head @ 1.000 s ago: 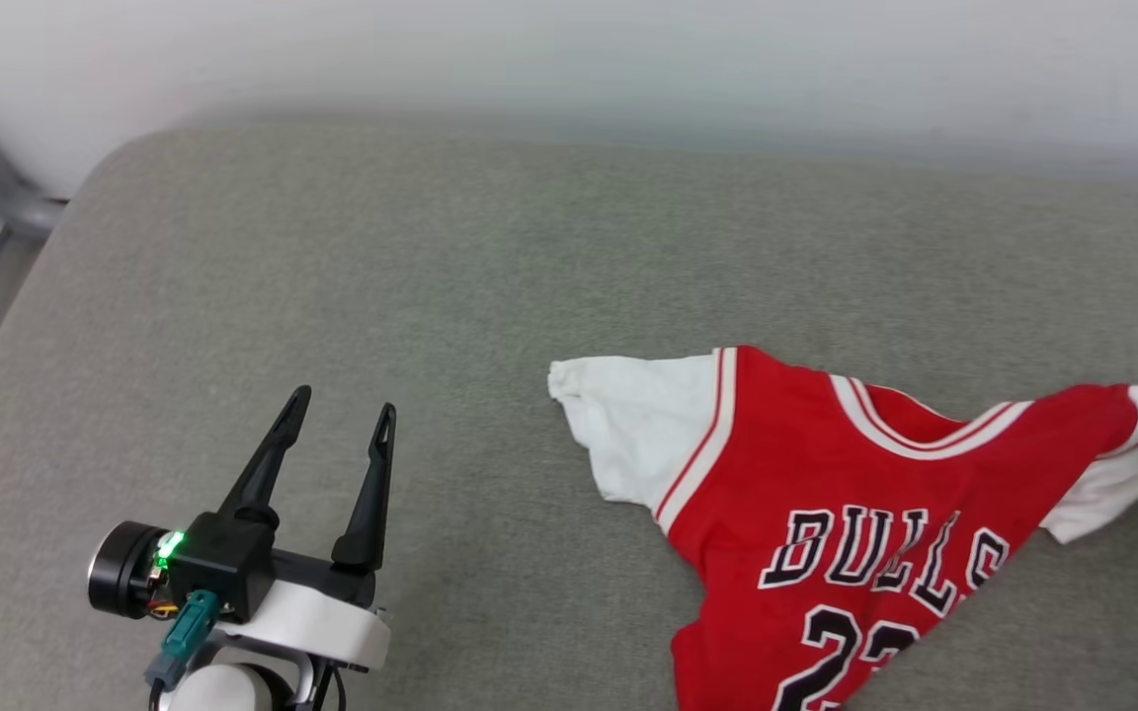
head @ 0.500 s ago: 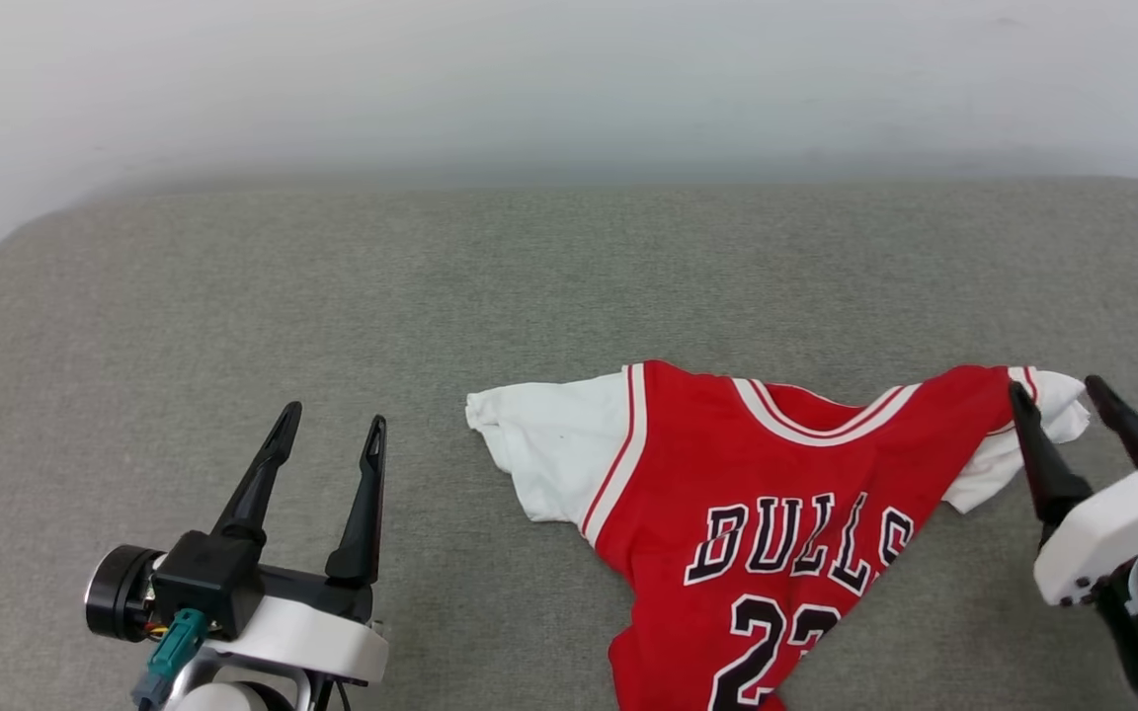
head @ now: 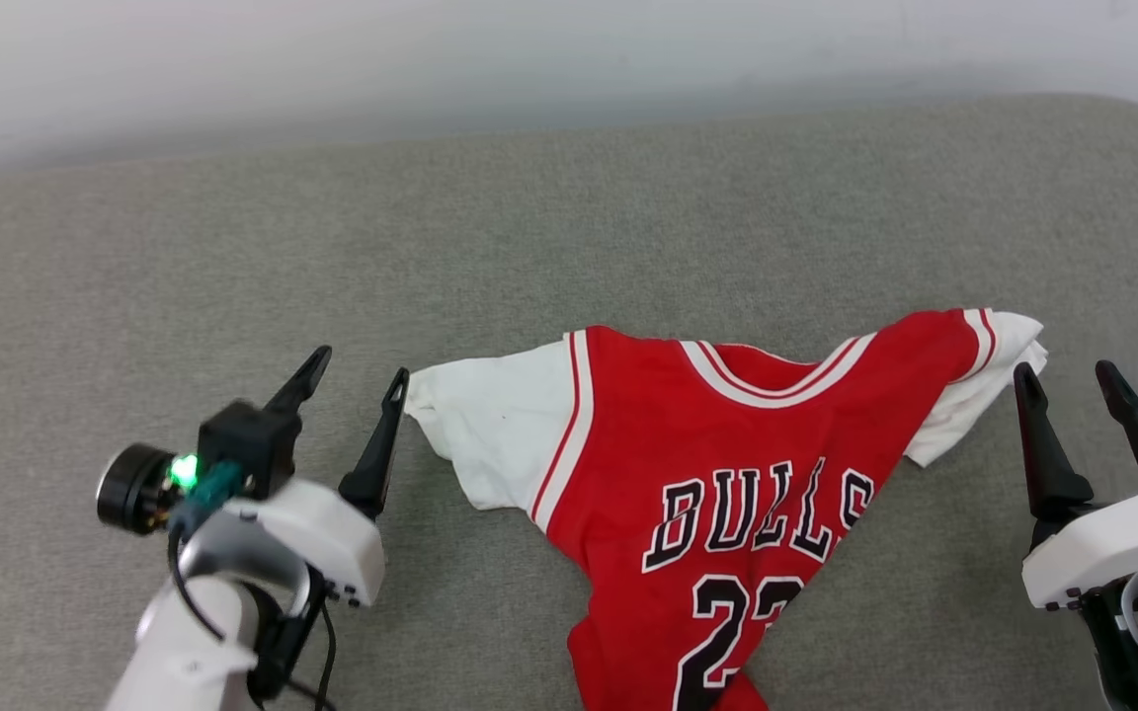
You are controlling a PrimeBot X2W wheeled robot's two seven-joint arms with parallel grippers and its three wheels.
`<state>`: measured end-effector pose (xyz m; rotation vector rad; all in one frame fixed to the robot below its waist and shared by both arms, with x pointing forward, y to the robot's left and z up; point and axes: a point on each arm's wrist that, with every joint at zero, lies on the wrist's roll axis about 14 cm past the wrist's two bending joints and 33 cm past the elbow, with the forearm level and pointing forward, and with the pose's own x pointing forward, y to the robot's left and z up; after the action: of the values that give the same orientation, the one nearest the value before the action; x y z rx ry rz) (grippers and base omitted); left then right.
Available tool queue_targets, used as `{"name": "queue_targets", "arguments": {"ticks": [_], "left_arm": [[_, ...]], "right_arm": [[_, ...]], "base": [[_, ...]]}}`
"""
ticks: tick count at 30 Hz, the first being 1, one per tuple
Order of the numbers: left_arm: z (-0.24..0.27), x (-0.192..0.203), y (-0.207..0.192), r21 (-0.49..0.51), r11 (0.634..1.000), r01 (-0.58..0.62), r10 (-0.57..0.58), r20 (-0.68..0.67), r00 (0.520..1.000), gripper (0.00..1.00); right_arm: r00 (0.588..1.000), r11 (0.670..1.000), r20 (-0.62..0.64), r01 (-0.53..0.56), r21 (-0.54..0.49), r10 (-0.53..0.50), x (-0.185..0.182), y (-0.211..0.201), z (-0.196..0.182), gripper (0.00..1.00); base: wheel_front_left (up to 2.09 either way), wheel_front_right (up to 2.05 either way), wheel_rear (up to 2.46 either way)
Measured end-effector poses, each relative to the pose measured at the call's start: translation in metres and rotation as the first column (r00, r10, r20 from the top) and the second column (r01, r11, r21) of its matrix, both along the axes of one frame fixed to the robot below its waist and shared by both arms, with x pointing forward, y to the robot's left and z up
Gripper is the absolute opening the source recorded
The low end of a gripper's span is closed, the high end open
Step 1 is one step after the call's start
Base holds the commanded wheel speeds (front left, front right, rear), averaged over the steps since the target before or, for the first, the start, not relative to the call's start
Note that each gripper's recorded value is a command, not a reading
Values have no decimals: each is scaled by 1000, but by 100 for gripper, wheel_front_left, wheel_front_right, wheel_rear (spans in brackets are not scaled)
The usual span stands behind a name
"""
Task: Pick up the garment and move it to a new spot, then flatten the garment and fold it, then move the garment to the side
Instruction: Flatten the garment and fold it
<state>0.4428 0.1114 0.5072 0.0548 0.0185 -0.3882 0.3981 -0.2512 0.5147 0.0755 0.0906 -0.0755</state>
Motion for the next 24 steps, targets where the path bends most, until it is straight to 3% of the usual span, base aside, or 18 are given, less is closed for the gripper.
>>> {"name": "queue_targets", "arguments": {"ticks": [5,10,24], "left_arm": [[-31,26,-7,97,994,40,-18,-210,978,100],[-78,29,-12,165,983,82,-1,-440,898,100],[-131,48,-7,293,949,115,74,-562,824,100]], "right_arm": [[999,1000,-37,17,-4,-17,0,-2,-14,100],[997,1000,-73,23,-5,-23,1,-2,-27,100],[990,999,-130,43,-19,-45,4,-7,-51,100]], "base": [[0,0,0],[0,0,0],[0,0,0]]}}
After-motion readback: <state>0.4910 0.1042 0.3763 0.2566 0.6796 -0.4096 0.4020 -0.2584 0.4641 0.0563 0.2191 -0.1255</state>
